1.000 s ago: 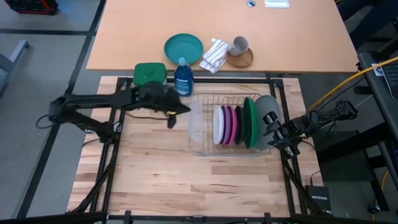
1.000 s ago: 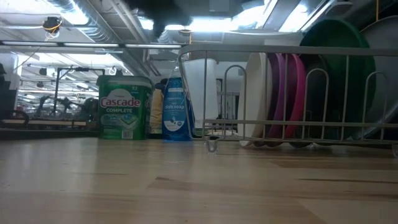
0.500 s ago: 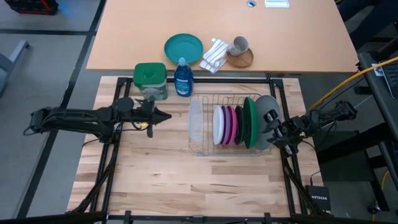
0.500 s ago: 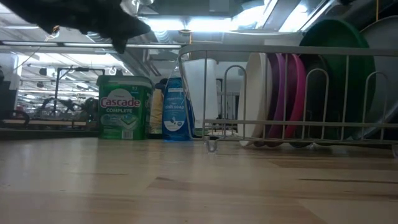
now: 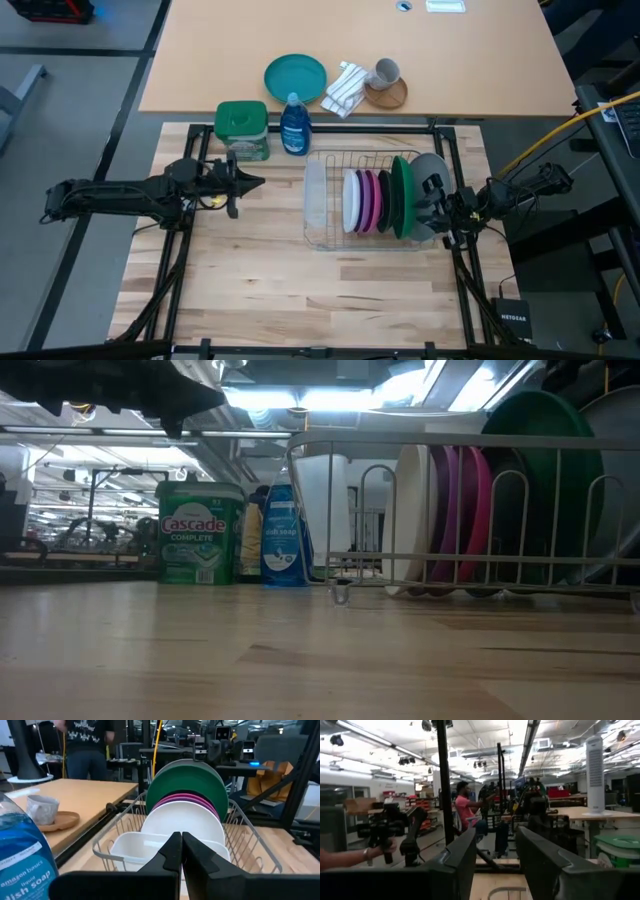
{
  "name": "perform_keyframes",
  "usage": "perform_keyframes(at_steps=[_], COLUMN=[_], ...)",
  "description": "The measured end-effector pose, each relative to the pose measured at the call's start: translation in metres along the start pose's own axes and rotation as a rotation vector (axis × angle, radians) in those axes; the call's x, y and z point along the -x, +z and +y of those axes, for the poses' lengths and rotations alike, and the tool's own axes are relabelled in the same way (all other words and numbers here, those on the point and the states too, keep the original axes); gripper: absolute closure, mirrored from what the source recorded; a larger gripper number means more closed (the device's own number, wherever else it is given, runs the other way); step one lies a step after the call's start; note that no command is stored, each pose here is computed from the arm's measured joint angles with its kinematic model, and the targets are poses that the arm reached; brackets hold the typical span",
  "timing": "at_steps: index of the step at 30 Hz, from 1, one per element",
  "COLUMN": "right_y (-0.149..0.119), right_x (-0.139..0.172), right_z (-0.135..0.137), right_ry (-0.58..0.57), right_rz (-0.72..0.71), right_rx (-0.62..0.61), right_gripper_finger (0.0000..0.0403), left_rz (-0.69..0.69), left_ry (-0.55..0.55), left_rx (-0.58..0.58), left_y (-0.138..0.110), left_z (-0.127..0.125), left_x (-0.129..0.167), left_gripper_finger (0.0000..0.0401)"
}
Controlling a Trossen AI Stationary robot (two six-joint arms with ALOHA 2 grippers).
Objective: Sort dishes
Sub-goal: Return to Home Position
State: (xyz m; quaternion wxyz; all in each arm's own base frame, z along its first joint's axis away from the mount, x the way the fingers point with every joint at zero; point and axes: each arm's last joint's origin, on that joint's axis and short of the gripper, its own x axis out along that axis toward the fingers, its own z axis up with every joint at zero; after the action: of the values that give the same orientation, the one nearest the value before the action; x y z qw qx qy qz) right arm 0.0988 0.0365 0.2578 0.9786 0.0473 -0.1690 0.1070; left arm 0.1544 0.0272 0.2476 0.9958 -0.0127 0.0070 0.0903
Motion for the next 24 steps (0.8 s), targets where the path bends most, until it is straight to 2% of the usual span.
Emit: perform_keyframes(at_steps=[7, 14, 20, 24], right_y=[-0.003, -0.006, 0.001, 0.008], right_x=[0.0, 0.0, 0.01, 0.026], right_z=[0.001, 0.002, 0.001, -0.001], right_ry=[0.049, 0.058, 0.089, 0.117], right_rz=[0.028, 0.057, 0.017, -0.028], right_rx=[0.005, 0.009, 0.001, -0.004], right_gripper_finger=[0.0255, 0.0255, 0.0255, 0.0255], left_rz=[0.004, 0.011, -0.011, -0.045], left_ry=[0.004, 0.048, 0.147, 0.158], left_rx=[-0.077, -0.079, -0.079, -0.114], left_y=[0.0, 0.0, 0.004, 0.008], left_z=[0.0, 0.001, 0.004, 0.004], left_x=[0.001, 0.004, 0.011, 0.017], left_gripper_finger=[0.04, 0.04, 0.04, 0.04])
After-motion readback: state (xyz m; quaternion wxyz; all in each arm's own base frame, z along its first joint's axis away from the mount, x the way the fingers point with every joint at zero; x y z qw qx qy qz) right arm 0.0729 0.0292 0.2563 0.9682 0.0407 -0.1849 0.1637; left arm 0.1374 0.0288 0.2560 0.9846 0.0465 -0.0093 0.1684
